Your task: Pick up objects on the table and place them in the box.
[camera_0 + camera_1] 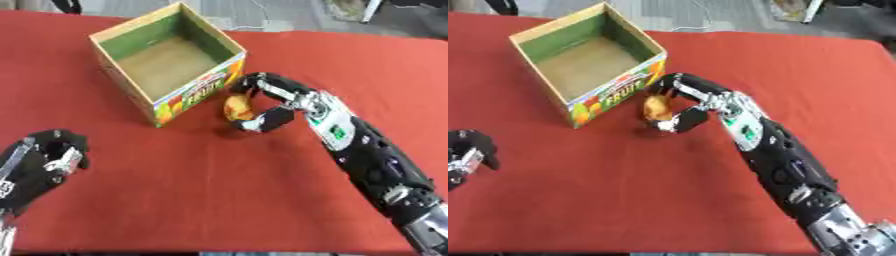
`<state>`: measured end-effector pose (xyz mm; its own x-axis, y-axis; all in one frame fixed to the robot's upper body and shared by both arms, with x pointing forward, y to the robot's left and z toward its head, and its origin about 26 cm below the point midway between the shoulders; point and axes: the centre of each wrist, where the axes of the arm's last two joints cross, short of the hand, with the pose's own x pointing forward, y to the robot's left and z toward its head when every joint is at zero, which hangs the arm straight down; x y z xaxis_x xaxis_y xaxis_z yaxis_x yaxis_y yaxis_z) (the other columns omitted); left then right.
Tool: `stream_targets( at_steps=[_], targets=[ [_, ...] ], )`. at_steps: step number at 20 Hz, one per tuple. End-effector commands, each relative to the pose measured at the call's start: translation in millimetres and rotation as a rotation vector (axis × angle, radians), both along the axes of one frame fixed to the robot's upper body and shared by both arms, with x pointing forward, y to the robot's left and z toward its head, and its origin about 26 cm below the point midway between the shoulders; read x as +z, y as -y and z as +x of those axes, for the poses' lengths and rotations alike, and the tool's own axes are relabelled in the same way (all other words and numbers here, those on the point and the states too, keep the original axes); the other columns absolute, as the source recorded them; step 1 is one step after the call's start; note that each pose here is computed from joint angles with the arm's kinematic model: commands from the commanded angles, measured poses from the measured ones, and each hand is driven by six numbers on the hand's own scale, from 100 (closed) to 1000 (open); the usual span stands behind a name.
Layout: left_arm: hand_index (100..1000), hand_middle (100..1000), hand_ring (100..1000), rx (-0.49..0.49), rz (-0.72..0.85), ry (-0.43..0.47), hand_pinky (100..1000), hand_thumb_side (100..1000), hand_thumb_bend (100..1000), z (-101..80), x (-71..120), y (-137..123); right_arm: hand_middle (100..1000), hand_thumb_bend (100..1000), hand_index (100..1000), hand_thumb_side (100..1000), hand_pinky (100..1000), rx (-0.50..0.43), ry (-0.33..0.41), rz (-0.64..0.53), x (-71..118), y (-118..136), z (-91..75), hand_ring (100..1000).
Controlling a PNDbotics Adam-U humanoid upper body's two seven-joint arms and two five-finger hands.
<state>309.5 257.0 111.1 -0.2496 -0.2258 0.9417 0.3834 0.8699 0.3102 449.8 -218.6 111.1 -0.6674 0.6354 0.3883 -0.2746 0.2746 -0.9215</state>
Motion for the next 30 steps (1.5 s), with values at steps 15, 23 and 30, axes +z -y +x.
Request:
stream_targets(
  at_steps=[15,23,30],
  targets=[
    [513,491,477,-0.013,0.010,0.015,514,365,158,-0.3,4.1,0.4,692,238,800,171,624,-0.033,0.118,-0.131,7.0,0.8,5.5,709],
    [513,492,477,-0.012,0.010,0.014,514,366,158,-0.3,4.0,0.2,428,100,586,100,314,-0.068,0.128,-0.113,4.8,3.2,5.8,425],
    [513,492,477,-0.011,0.009,0.015,514,369,157,-0.2,4.0,0.1,254,100,420,100,191,-0.090,0.165,-0.067,7.1,3.1,5.6,303]
  ],
)
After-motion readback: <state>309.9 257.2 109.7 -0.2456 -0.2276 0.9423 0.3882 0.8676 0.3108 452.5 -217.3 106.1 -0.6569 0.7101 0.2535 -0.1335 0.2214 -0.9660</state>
